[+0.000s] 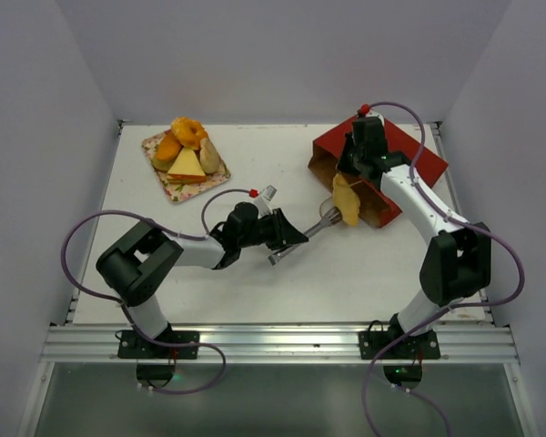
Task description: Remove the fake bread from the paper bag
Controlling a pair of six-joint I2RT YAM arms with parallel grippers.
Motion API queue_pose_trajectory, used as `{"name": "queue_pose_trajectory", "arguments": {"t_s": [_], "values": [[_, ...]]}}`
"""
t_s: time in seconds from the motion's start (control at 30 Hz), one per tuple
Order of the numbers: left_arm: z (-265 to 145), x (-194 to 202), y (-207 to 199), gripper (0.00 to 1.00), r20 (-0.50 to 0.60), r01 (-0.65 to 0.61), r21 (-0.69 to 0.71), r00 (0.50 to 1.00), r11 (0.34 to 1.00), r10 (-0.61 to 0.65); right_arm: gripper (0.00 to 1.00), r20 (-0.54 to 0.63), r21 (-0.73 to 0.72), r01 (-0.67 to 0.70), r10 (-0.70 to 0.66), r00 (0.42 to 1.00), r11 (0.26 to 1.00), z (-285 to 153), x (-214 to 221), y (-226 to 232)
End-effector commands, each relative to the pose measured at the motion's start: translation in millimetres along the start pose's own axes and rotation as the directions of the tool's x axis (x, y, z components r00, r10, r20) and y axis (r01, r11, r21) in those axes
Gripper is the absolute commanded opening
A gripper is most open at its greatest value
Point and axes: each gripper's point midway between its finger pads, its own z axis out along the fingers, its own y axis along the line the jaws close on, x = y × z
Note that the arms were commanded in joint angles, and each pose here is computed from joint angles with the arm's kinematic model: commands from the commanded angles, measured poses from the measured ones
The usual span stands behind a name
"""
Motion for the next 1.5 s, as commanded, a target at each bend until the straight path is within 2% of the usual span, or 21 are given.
{"name": "queue_pose_trajectory", "arguments": {"t_s": [0.0, 0.3, 0.37, 0.57, 0.6, 0.67, 0.7, 0.77, 0.8, 0.97, 1.07, 1.3, 1.47], "values": [[-22, 2, 1, 0.06, 0.003, -0.039, 0.013, 0.999, 0.999, 0.039, 0.0, 0.06, -0.008, -0.011, 0.011, 0.998, 1.0, -1, -15, -1], [-49, -2, 15, 0.06, 0.043, -0.099, -0.116, 0.994, 0.988, 0.105, 0.0, 0.061, -0.014, -0.014, 0.015, 0.998, 1.0, -4, 0, -8], [-60, -8, 16, 0.06, 0.059, -0.136, -0.141, 0.988, 0.981, 0.146, 0.0, 0.056, -0.01, -0.014, 0.014, 0.998, 1.0, -2, 7, -12], [-107, -37, 35, 0.06, 0.116, -0.148, -0.219, 0.977, 0.964, 0.176, 0.0, 0.095, 0.004, -0.033, 0.033, 0.995, 0.999, -6, 14, -23], [-117, -41, 45, 0.06, 0.124, -0.131, -0.263, 0.978, 0.956, 0.168, 0.0, 0.102, 0.003, -0.033, 0.033, 0.994, 0.999, -7, 14, -23], [-131, -57, 34, 0.07, 0.156, -0.188, -0.281, 0.959, 0.941, 0.237, 0.0, 0.097, 0.0, -0.036, 0.035, 0.995, 0.999, -5, 17, -23], [-141, -60, 44, 0.07, 0.15, -0.172, -0.341, 0.96, 0.924, 0.235, 0.0, 0.095, -0.005, -0.038, 0.039, 0.995, 0.999, -4, 18, -22], [-154, -79, 31, 0.07, 0.177, -0.222, -0.371, 0.936, 0.902, 0.303, 0.0, 0.077, -0.022, -0.04, 0.042, 0.996, 0.999, -1, 22, -19], [-164, -78, 43, 0.07, 0.159, -0.195, -0.427, 0.945, 0.883, 0.286, 0.0, 0.07, -0.025, -0.042, 0.044, 0.997, 0.999, 0, 24, -18], [-194, -104, 36, 0.08, 0.215, -0.216, -0.441, 0.917, 0.871, 0.336, 0.0, 0.064, -0.04, -0.048, 0.05, 0.997, 0.998, 0, 27, -16], [-213, -121, 48, 0.07, 0.24, -0.185, -0.482, 0.912, 0.857, 0.332, 0.0, 0.058, -0.035, -0.044, 0.046, 0.997, 0.998, 1, 29, -18], [-247, -147, 70, 0.06, 0.318, -0.13, -0.447, 0.902, 0.885, 0.293, 0.0, 0.05, -0.028, -0.037, 0.038, 0.998, 0.999, 2, 32, -20], [-267, -161, 73, 0.06, 0.345, -0.131, -0.47, 0.883, 0.873, 0.318, 0.0, 0.046, -0.029, -0.036, 0.038, 0.998, 0.999, 3, 33, -20]]}}
